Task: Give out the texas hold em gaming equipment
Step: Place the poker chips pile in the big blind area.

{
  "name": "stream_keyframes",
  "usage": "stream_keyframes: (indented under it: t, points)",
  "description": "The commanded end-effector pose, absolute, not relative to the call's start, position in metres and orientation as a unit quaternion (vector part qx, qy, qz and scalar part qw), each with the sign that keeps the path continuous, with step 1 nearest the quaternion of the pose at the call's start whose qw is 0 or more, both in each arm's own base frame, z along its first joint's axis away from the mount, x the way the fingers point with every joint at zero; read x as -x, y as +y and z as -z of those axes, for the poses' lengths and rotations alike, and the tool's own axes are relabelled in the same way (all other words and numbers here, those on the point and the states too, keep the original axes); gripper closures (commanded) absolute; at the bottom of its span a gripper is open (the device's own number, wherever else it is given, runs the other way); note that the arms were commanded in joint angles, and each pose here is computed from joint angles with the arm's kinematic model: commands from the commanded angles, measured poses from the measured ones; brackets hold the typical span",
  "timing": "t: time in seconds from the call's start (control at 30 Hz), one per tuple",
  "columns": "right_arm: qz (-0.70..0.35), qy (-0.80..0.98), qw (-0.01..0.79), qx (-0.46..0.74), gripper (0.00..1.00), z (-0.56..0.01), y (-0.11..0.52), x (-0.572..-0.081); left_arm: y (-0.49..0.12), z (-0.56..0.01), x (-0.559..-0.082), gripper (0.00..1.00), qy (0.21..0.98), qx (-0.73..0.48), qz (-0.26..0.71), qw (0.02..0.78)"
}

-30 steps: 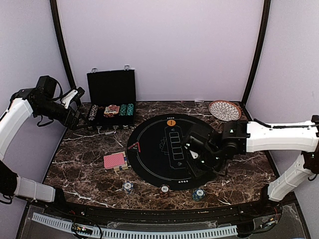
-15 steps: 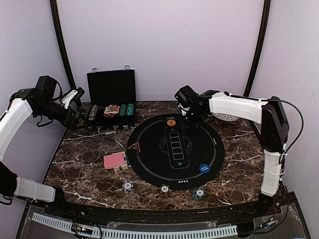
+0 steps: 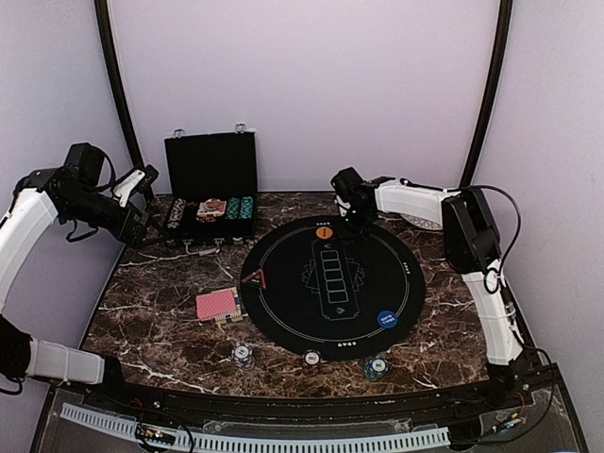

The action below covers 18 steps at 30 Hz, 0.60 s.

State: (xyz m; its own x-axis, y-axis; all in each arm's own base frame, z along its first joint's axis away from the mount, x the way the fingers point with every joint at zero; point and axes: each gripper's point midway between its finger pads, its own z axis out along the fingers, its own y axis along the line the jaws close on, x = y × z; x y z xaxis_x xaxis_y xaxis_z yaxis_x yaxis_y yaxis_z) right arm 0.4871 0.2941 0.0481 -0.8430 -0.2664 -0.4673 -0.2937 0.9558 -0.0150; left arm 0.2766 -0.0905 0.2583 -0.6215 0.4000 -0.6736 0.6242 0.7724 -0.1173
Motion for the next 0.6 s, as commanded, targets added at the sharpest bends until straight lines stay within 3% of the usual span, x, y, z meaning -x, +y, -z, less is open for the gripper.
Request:
stream_keyframes:
  t: [0.0,0.23,0.37,0.57]
  points:
    - [-0.053,0.953,0.261,0.147,0.88,-0.054,0.303,-0.506,-0.091,-0.271,-0.270,0.01,0.878,-0.299,0.168,0.333]
    - [-0.047,0.957,0.250,0.144,0.74,-0.038,0.297,-0.509,-0.091,-0.273,-0.271,0.01,0.878,-0.299,0.166,0.334]
    - [-0.042,0.957,0.248,0.145,0.46,-0.037,0.295,-0.511,-0.091,-0.276,-0.271,0.01,0.878,-0.300,0.165,0.336]
    - [-0.050,0.950,0.271,0.148,0.36,-0.073,0.299,-0.516,-0.092,-0.277,-0.271,0.01,0.877,-0.299,0.167,0.336]
